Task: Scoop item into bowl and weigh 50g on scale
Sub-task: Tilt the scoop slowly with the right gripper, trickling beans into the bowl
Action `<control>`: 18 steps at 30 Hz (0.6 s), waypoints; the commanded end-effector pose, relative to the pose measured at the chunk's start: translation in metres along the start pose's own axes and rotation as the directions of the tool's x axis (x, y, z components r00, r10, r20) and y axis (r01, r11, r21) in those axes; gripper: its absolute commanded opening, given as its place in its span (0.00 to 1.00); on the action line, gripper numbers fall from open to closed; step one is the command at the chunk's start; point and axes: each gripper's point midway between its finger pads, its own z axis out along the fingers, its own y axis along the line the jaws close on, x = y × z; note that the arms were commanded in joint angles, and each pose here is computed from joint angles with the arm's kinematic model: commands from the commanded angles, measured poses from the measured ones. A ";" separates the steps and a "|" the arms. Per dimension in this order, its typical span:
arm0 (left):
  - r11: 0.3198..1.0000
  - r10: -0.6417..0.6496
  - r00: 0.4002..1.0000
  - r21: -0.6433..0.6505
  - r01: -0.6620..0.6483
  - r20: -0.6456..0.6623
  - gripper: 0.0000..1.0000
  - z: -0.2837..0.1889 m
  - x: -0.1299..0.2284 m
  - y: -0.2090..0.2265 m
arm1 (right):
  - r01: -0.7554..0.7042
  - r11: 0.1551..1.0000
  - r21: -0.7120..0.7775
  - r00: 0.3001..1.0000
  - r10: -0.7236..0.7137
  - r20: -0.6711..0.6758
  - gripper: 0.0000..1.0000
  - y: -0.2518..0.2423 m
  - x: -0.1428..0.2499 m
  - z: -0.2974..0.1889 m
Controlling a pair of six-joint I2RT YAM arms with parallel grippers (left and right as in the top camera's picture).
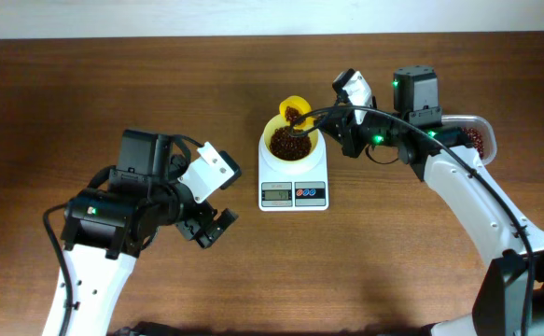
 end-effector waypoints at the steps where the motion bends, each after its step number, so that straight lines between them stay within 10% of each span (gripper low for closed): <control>1: 1.000 0.016 0.999 -0.004 -0.016 0.028 0.99 -0.006 -0.007 0.001 | 0.019 1.000 -0.008 1.000 -0.019 0.005 0.04 0.003 -0.002 0.000; 18: 1.000 0.016 0.999 -0.004 -0.016 0.028 0.99 -0.006 -0.007 0.001 | 0.027 0.999 -0.021 0.999 -0.027 0.018 0.04 0.005 -0.004 -0.001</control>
